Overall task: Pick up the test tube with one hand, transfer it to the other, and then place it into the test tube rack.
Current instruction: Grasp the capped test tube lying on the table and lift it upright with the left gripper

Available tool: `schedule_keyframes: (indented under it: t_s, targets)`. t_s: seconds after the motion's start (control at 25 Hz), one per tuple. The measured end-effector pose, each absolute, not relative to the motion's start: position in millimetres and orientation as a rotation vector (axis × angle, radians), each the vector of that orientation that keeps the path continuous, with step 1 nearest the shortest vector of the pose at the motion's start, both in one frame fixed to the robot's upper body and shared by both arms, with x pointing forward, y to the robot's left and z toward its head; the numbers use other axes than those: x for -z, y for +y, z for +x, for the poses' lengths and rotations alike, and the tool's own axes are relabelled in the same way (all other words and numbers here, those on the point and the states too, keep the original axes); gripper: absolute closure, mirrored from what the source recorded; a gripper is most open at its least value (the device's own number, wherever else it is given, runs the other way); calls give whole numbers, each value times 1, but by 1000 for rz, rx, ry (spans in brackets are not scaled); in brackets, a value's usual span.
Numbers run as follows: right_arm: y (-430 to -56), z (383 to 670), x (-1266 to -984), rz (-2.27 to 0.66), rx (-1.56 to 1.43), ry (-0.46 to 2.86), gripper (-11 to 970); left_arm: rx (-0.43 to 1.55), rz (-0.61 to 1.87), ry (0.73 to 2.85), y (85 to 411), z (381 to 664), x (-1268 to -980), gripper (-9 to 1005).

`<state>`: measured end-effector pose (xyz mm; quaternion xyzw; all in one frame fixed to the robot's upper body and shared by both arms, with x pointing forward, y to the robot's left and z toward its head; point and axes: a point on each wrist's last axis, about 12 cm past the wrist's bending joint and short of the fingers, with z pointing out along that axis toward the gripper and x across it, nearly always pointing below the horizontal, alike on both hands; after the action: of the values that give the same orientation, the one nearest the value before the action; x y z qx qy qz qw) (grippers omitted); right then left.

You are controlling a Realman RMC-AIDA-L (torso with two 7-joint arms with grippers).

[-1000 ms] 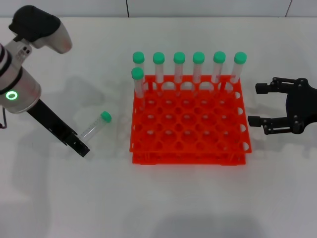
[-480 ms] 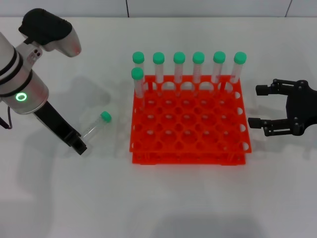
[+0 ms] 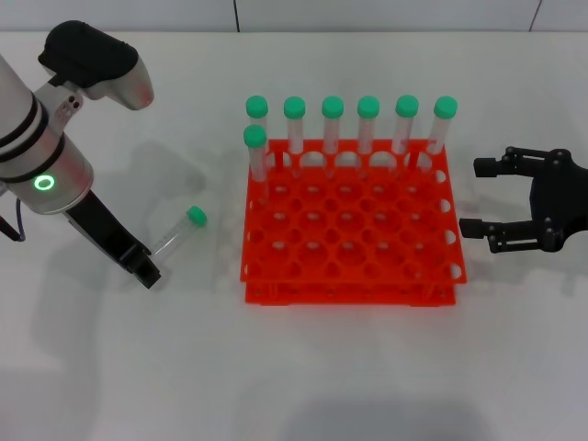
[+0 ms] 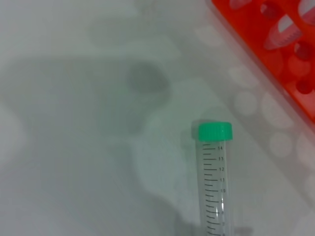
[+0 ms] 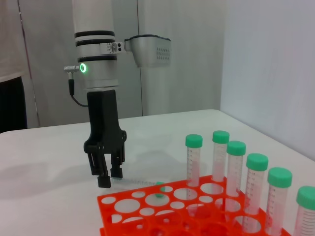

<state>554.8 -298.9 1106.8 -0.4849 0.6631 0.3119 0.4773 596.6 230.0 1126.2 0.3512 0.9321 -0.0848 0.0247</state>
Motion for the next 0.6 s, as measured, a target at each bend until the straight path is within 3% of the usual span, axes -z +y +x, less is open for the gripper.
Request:
schedule_keyframes:
  t_s: [0.28,0.6]
  targets:
    - [-298,555,-1106,-1183,-764,1619,118,245,1085,2874,229,598,-1125,572]
    - [-297,554,-1106,-1179,-768,1617,118,230,1122,2891,225,597,-1120,705]
